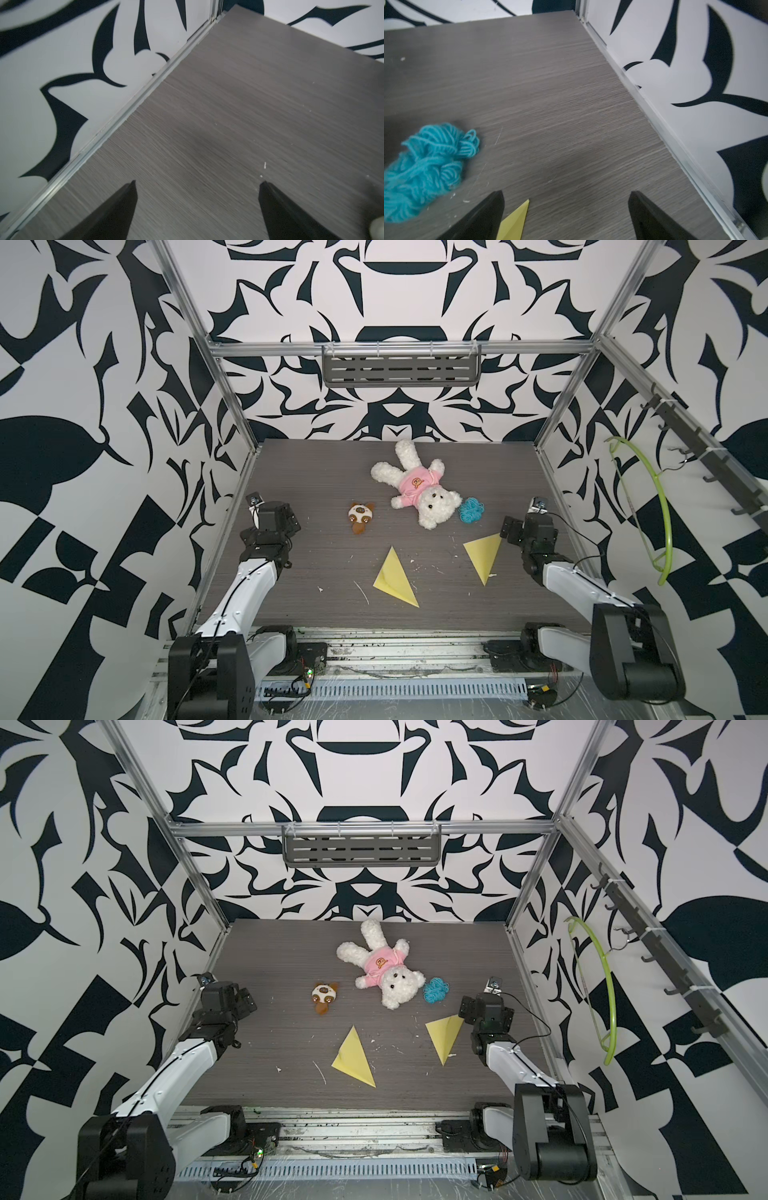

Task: Fold the square paper diagonally
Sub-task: Reset both arms

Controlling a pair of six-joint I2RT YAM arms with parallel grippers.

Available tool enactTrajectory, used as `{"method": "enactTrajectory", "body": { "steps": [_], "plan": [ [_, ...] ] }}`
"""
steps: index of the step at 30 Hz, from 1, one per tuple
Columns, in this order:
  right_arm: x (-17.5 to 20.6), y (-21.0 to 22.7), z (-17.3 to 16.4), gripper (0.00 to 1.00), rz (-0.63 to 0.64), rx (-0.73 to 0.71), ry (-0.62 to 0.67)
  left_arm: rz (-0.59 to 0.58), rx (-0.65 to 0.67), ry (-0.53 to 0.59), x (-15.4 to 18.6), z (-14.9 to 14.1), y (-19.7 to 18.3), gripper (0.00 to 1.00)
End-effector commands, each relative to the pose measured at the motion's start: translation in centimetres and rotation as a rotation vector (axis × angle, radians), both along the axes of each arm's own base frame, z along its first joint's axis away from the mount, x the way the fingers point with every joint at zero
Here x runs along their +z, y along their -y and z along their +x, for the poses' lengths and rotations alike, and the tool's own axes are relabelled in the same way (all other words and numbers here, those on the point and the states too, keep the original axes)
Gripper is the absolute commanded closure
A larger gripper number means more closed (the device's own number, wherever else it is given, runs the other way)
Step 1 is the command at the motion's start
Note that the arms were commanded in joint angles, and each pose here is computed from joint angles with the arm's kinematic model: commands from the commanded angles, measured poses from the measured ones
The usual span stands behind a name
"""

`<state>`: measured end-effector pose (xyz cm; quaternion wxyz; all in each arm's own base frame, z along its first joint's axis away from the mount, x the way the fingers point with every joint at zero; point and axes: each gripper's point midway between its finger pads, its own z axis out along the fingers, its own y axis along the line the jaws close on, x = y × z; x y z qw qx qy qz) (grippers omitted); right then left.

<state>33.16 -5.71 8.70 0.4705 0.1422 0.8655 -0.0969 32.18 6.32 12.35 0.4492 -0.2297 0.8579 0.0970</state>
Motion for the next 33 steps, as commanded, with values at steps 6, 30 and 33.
{"method": "enactTrajectory", "body": {
  "steps": [6,30,33],
  "plan": [
    [1.8,-2.5,3.2,0.00,-0.015,0.137,0.197,0.006,-0.142,0.102,-2.1,3.2,1.8,0.01],
    [-1.3,-4.7,5.6,0.00,-0.032,0.245,0.157,0.054,-0.394,0.252,-3.6,7.1,5.4,0.01],
    [-1.1,-5.3,5.4,0.00,-0.033,0.273,0.165,0.056,-0.389,0.257,-3.5,7.0,5.4,0.01]
  ]
}}
